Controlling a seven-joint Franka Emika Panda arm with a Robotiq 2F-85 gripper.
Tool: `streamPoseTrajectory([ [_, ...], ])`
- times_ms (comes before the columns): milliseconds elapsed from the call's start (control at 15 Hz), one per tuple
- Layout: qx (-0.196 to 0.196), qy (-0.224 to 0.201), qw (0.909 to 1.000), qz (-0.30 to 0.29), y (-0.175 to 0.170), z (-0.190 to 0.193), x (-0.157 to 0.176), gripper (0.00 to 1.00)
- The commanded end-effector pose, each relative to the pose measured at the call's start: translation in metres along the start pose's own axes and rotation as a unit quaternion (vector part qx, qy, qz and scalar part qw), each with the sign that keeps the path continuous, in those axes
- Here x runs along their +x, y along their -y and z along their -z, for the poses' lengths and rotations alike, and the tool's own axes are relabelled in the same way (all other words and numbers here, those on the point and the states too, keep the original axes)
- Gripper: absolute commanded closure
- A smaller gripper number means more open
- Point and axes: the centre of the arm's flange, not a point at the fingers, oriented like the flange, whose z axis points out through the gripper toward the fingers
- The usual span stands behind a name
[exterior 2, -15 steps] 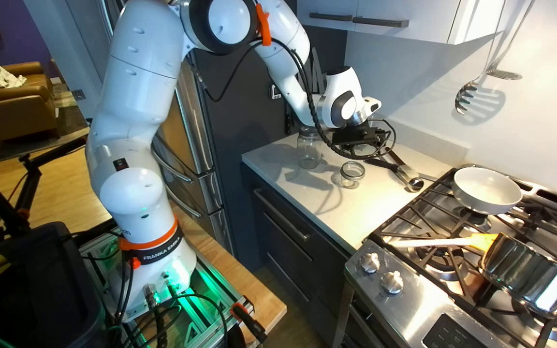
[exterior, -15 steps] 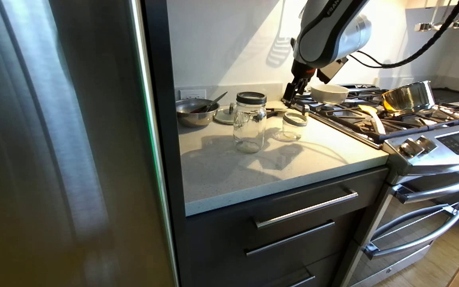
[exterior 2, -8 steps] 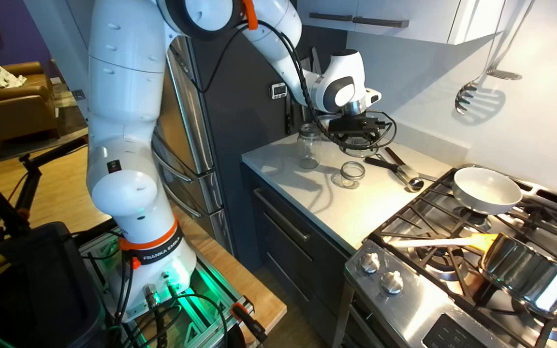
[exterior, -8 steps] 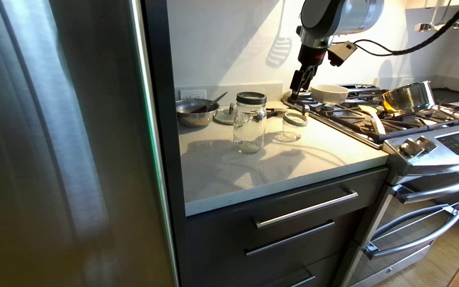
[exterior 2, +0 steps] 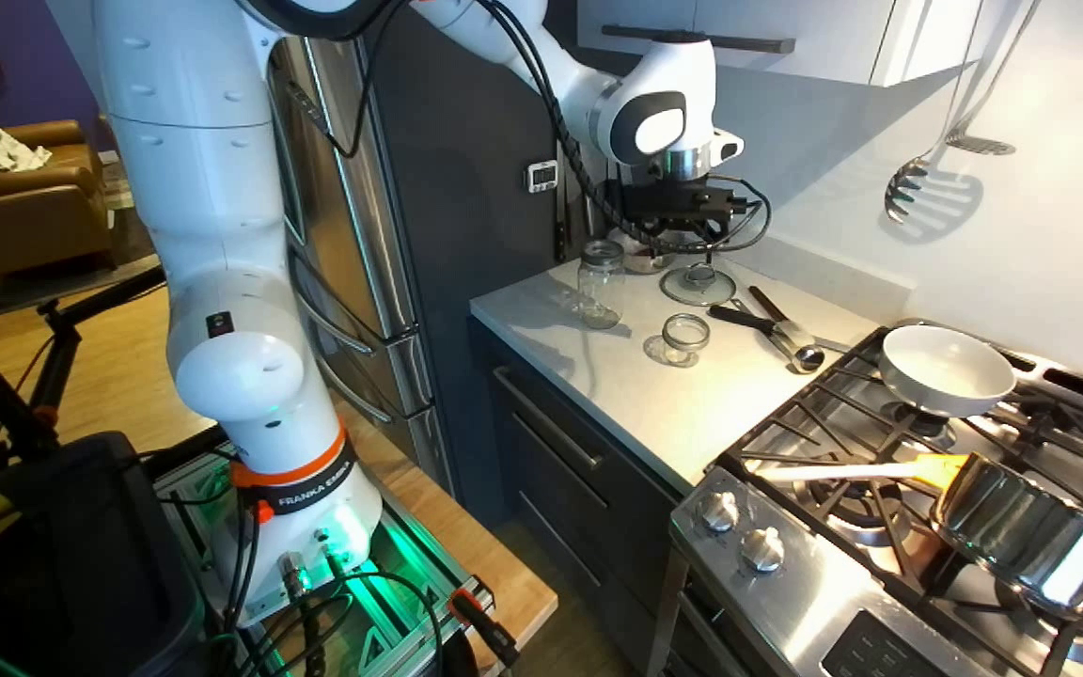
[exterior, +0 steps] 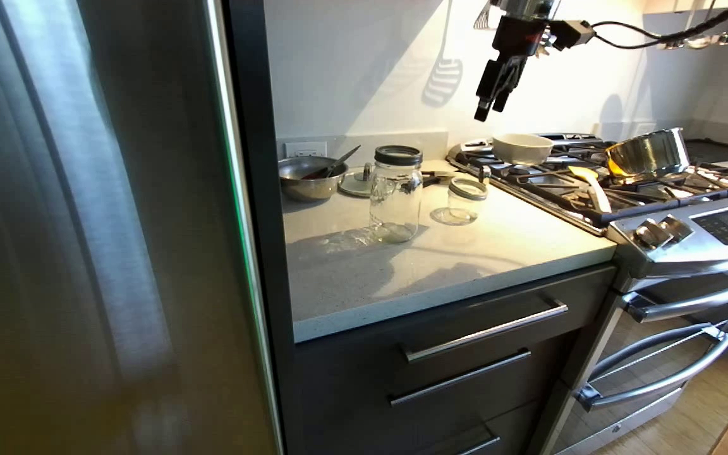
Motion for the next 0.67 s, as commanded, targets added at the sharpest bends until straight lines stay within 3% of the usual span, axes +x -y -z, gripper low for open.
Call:
streamPoseTrajectory([
  [0, 0.016, 0.007, 0.9998, -0.003, 0.023, 0.042, -0.013, 0.00],
  [600, -0.018, 0.048, 0.9949, -0.087, 0.042, 0.096, -0.012, 0.00],
])
